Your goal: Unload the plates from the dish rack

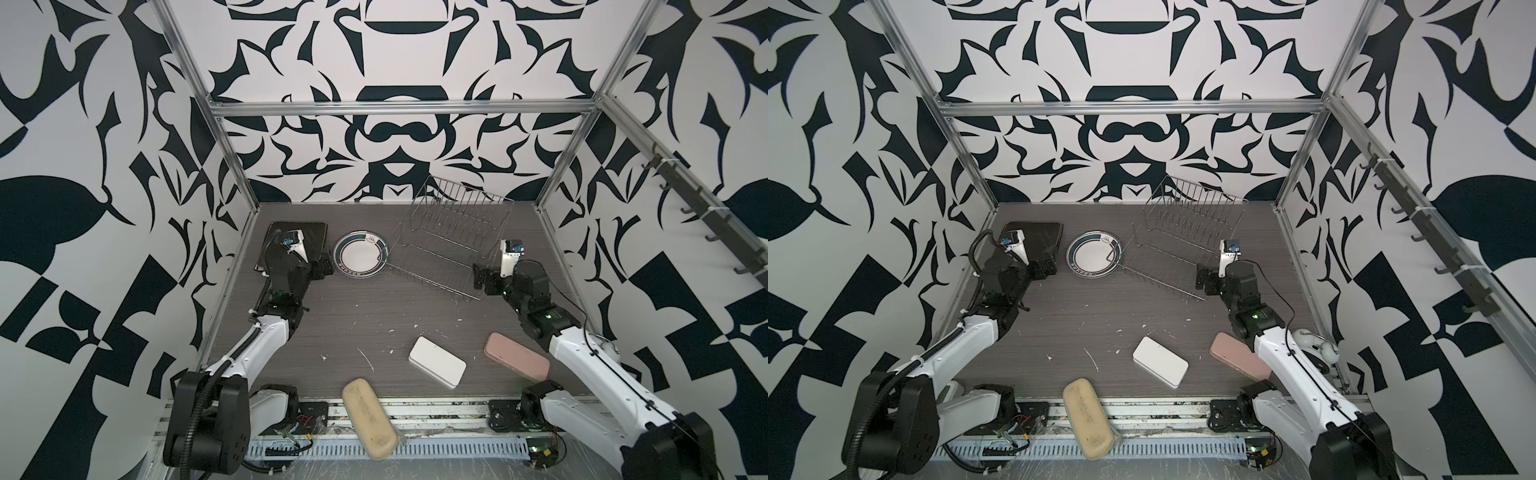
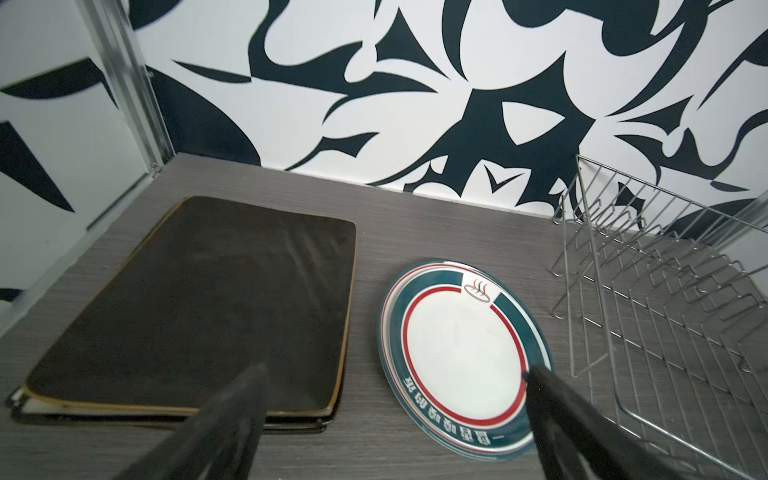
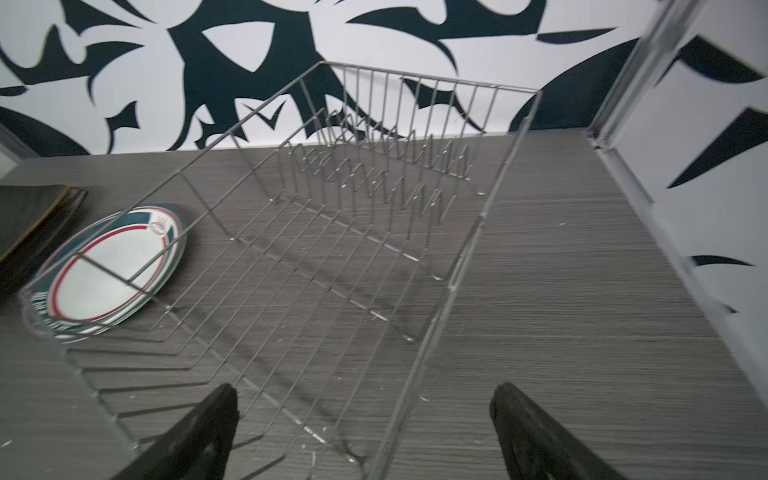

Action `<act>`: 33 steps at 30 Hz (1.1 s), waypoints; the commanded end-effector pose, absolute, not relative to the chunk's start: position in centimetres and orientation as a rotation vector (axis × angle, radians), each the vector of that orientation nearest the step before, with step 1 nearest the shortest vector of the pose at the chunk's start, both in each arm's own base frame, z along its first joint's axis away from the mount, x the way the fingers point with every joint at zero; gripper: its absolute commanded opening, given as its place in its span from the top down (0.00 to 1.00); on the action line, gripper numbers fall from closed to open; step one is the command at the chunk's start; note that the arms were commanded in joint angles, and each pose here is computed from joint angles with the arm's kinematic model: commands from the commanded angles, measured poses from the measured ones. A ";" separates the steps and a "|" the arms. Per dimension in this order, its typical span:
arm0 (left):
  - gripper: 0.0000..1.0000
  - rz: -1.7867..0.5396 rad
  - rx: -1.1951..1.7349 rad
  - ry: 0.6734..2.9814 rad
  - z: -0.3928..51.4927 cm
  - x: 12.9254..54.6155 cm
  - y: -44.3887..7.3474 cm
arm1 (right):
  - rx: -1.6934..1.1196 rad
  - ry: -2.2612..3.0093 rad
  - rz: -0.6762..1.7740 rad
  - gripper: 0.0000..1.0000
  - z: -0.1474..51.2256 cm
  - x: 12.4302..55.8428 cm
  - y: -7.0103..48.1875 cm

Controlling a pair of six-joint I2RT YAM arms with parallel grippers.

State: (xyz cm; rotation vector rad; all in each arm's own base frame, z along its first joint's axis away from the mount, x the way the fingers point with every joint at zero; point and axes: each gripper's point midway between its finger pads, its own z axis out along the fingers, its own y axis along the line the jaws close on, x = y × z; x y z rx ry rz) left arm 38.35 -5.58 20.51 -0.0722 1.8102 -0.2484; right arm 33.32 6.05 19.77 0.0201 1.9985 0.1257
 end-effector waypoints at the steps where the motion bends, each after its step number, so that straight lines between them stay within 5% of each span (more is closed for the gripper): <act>1: 0.01 -0.167 -0.028 1.690 23.3 38.0 -4.9 | 0.077 1.920 -0.033 0.01 21.0 34.1 3.0; 12: 0.00 -0.071 -0.035 1.677 22.4 35.5 -3.3 | 0.278 1.939 -0.196 0.01 18.2 34.1 -3.4; 33: 0.01 0.030 0.002 1.646 17.1 35.1 -2.5 | 0.215 1.929 -0.368 0.01 11.4 36.1 -4.9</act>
